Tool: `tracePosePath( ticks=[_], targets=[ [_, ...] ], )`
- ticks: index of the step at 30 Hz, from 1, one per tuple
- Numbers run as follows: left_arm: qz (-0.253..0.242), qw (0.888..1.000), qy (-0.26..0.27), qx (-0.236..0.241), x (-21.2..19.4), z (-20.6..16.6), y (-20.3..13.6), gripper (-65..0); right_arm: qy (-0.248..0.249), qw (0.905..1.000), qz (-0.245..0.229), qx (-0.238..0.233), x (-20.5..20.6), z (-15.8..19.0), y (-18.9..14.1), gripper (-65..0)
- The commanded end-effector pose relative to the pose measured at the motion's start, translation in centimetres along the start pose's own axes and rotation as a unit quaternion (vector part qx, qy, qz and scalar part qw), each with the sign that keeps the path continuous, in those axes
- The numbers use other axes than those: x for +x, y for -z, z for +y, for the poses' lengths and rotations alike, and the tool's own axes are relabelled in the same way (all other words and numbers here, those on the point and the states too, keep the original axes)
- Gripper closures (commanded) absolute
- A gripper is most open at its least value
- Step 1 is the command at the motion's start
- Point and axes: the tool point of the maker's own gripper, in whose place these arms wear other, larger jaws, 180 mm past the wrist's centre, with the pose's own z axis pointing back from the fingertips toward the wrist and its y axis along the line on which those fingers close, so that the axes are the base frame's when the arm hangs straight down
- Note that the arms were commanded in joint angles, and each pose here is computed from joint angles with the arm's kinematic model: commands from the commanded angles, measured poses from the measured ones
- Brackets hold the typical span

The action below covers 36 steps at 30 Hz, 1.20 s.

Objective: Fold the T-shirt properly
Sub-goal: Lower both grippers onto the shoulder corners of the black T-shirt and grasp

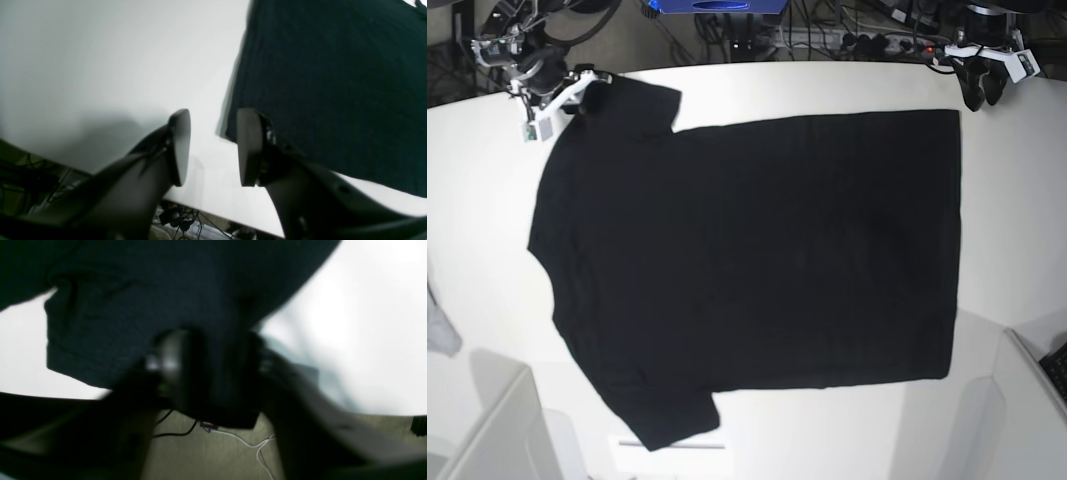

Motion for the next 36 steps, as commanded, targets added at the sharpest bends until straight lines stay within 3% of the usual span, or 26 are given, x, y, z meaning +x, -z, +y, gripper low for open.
tracePosePath(
  ticks=[1, 2, 5, 11, 20, 28, 36],
  targets=[
    [-0.013, 1.0, 0.002, -0.003, 0.7, 0.1, -0.4, -22.9, -0.006, 0.9996, 0.026, -0.007, -1.1, -0.3, -0.2, -3.9],
    [-0.013, 1.0, 0.001, -0.003, 0.7, 0.1, -0.4, -22.9, -0.006, 0.9996, 0.026, -0.007, -1.1, -0.3, -0.2, 0.0],
    [-0.012, 1.0, 0.0, -0.002, 0.7, 0.1, -0.2, -23.0, -0.006, 0.9996, 0.026, -0.007, -1.1, -0.3, -0.2, 0.0],
    [0.067, 0.998, -0.01, 0.007, -0.8, 0.4, 2.0, -23.0, -0.012, 0.9995, 0.026, -0.011, -0.9, -0.8, -0.3, 0.0],
    [0.125, 0.991, -0.048, 0.012, -1.3, -0.5, 4.5, -23.2, -0.012, 0.9995, 0.027, -0.012, -1.0, -0.8, -0.4, 0.0],
    [0.123, 0.991, -0.054, 0.002, -0.9, -1.4, 5.6, -23.2, -0.012, 0.9995, 0.027, -0.012, -1.0, -0.8, -0.4, 0.0],
    [0.162, 0.984, -0.063, -0.022, -4.0, -3.4, 6.0, -22.1, -0.014, 0.9995, 0.026, -0.011, -0.9, -0.7, -0.3, 0.0]
  ],
)
